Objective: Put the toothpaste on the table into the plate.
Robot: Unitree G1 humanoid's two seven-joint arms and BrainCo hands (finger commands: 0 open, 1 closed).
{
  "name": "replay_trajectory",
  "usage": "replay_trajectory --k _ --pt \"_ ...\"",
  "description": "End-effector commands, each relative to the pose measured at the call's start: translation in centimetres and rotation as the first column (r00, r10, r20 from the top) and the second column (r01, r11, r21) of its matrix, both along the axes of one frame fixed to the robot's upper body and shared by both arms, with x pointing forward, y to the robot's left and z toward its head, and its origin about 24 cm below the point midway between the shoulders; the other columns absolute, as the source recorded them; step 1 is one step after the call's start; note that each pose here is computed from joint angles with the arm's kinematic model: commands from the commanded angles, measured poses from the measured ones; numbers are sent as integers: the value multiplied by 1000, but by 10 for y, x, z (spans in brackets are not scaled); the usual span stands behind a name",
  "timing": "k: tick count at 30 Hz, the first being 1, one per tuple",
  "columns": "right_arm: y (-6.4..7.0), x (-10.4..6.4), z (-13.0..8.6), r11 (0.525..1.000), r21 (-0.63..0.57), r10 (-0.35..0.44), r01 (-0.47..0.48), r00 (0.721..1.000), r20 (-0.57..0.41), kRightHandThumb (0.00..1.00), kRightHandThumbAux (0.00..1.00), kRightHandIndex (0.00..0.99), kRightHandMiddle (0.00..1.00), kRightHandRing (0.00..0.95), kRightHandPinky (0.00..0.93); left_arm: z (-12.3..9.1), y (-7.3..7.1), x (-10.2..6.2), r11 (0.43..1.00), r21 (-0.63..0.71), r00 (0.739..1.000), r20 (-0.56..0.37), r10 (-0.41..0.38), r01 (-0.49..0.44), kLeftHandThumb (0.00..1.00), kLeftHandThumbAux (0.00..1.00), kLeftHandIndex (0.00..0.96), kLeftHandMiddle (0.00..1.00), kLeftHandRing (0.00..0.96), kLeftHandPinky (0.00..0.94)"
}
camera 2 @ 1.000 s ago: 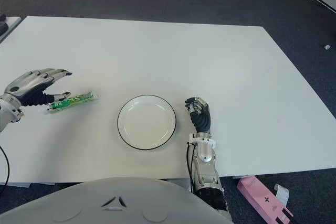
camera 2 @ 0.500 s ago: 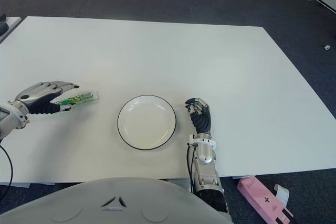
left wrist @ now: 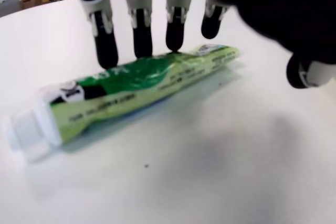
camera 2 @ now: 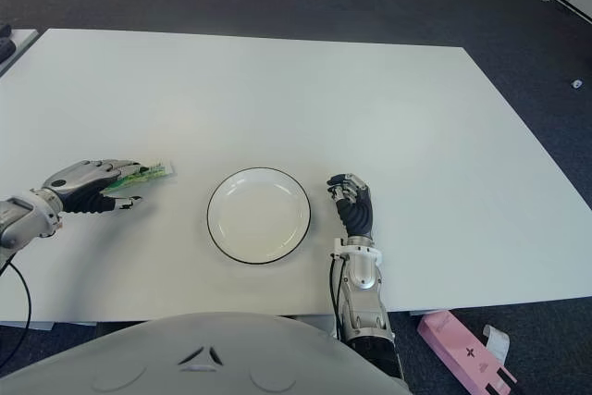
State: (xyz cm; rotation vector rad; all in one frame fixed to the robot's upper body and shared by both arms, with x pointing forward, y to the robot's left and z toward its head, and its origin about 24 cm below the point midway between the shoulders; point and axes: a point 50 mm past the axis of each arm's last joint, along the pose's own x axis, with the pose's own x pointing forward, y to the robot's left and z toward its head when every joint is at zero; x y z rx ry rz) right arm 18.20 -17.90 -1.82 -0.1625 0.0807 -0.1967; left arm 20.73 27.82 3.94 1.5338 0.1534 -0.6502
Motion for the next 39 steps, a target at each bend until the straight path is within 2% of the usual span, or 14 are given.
replay_trajectory --k 1,19,25,32,39 --pt "-2 -4 -4 1000 8 -17 17 1000 -21 715 729 428 481 479 479 -15 -5 -2 1000 -7 999 -46 4 -4 356 227 61 118 167 268" --pt "-4 -9 -3 999 -8 -31 31 999 -24 715 730 427 482 476 478 -45 -8 1 999 -15 994 -99 50 -52 366 250 46 158 229 345" --pt "-5 -10 -3 999 -14 -35 35 999 -25 715 730 427 482 479 485 -50 -9 2 998 -24 993 -101 63 -66 376 245 47 173 249 363" --pt "-6 -11 -3 999 -19 -37 36 999 -29 714 730 428 485 484 490 -54 -9 5 996 -20 990 -114 87 -89 383 230 54 172 237 332" --pt "-7 -13 -2 999 -21 -35 35 999 -30 713 729 428 482 486 490 -57 -7 9 994 -9 986 -123 110 -112 379 247 53 162 244 368"
